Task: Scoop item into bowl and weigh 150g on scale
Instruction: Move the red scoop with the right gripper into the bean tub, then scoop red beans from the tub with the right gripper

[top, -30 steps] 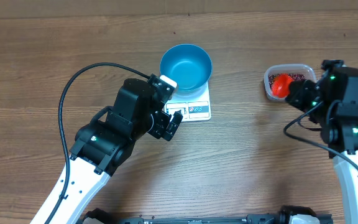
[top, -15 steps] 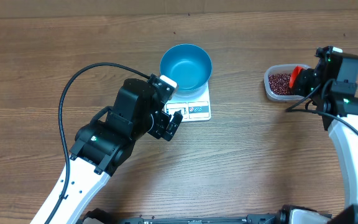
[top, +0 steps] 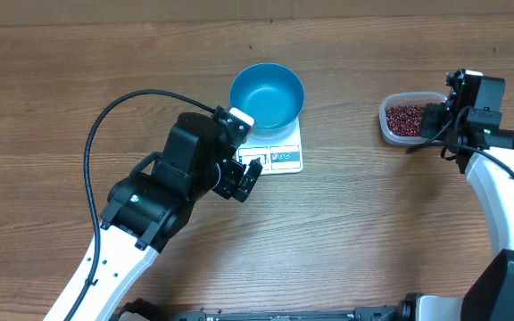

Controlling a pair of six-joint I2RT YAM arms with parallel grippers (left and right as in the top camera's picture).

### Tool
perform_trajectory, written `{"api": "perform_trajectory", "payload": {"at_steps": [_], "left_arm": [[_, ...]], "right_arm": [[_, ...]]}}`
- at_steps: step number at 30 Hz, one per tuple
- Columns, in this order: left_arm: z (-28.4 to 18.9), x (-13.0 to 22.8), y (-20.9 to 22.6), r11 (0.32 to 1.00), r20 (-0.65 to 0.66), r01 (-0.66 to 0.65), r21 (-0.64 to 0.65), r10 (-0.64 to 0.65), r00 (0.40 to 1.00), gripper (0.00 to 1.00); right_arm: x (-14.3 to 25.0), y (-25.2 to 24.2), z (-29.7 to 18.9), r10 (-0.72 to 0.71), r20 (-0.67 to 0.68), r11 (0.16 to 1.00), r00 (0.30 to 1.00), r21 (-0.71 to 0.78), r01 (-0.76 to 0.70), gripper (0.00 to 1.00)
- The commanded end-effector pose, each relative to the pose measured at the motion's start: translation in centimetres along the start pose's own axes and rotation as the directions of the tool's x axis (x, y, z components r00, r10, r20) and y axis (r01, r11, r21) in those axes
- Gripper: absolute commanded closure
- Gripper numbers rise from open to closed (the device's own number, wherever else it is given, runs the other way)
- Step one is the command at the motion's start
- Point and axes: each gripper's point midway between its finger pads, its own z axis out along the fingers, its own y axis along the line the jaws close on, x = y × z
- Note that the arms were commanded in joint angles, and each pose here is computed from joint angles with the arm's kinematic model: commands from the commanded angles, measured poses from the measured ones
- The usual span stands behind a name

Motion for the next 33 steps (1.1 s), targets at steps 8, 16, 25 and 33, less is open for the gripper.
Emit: {"api": "perform_trajectory", "payload": {"at_steps": [8,16,25,33], "left_arm": [[-0.8,-0.9,0.4,1.0,0.031,0.017,-0.015,-0.016,0.999,0.0],[-0.8,-0.9,0.4,1.0,0.03,0.017,-0.015,-0.016,0.999,0.01],[-0.8,-0.9,0.4,1.0,0.03,0.017,-0.015,-0.016,0.999,0.0],[-0.8,-0.9,0.4,1.0,0.03,0.017,-0.015,-0.016,0.999,0.0]], "right_arm": [[0.3,-0.5,1.8,0.006,-0.039,1.0,0.999,-0.012,-0.007,0.96],[0.9,1.7,1.8,0.005,-0.065,0.991,0.998,-0.136,-0.014,0.96],[3.2,2.8,3.5,0.001,-0.156,0.98,0.988,-0.194,-0.032,0.96],[3.3,3.4,3.4,0.004,-0.161,0.971,0.987,-0.234,-0.042,0.96]]}}
